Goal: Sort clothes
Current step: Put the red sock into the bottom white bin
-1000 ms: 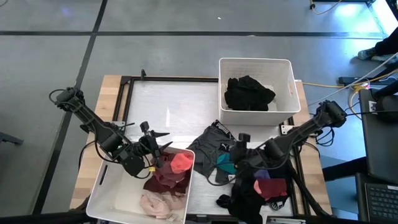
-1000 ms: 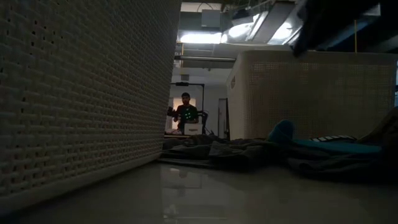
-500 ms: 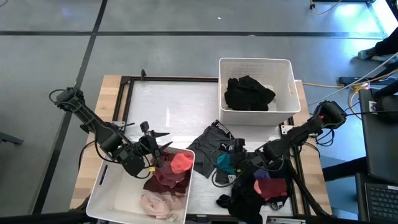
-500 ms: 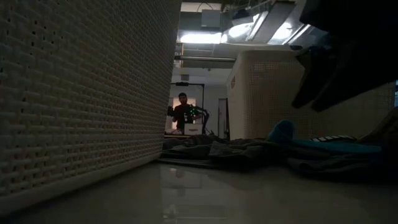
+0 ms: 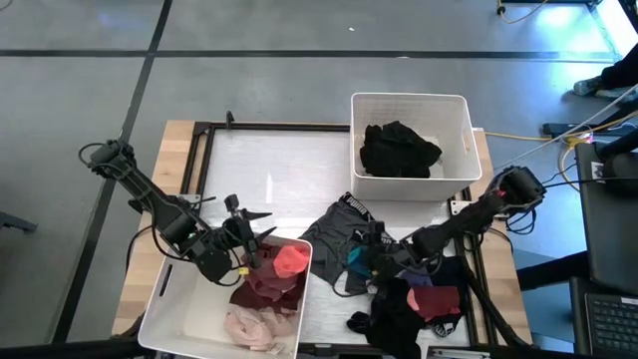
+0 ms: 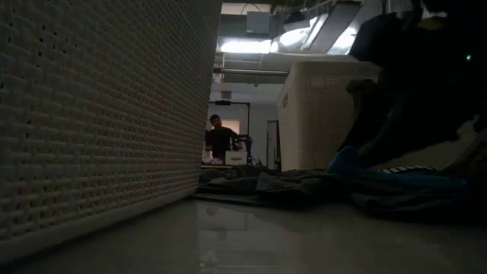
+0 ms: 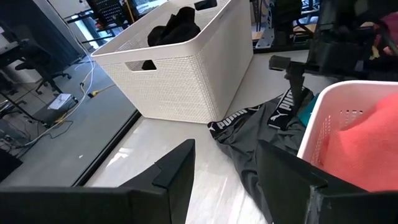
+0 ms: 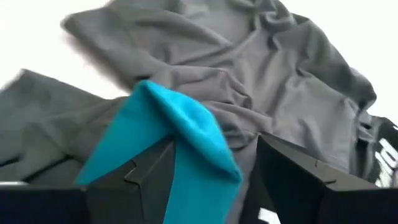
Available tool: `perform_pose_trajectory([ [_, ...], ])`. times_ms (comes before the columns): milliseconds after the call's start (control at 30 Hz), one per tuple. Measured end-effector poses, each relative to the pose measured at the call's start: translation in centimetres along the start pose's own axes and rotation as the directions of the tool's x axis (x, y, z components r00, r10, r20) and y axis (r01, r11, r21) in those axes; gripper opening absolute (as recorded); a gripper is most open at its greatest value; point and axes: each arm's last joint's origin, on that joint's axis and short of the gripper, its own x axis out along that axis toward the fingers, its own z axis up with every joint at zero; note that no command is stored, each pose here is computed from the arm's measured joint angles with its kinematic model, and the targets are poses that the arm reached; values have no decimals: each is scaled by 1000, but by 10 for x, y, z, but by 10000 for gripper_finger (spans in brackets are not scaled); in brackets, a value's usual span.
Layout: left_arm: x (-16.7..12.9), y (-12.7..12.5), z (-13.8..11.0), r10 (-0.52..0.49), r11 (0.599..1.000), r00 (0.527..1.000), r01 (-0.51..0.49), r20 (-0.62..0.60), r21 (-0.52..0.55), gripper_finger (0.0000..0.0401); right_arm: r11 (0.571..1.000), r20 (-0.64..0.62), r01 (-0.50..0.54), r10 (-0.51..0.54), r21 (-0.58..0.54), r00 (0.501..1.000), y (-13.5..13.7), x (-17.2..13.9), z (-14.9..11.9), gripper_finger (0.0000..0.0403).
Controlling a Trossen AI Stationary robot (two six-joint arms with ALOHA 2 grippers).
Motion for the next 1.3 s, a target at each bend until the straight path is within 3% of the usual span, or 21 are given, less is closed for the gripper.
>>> perform_pose_trajectory([
  [133,0,0,0,0,1000,1000,0,0,0,156,997,-45,-64,66,41,997,0,-18,15,225],
  [300,0,0,0,0,1000,1000,0,1,-2,156,949,-201,-149,209,278,957,-5,-55,41,225],
  [500,0,0,0,-1,1000,1000,1,1,-10,156,819,-374,-146,402,554,836,9,-94,51,225],
  [567,0,0,0,-2,1000,1000,2,2,-4,156,754,-393,-126,469,645,791,18,-103,52,225],
  [700,0,0,0,-1,1000,1000,1,1,10,156,621,-444,-40,603,783,663,33,-117,49,225],
  [800,0,0,0,-1,1000,1000,1,0,20,156,562,-458,45,622,826,635,41,-123,46,225],
  [933,0,0,0,-1,999,1000,1,1,49,156,541,-447,67,612,838,653,53,-122,44,225],
  [1100,0,0,0,-1,999,1000,1,1,49,156,574,-507,138,556,807,658,62,-106,37,225],
  [1200,0,0,0,-1,999,1000,1,1,48,156,597,-560,193,524,779,641,63,-95,33,223],
  [1300,0,0,0,-1,999,1000,1,1,47,156,622,-608,207,546,755,576,60,-90,30,197],
])
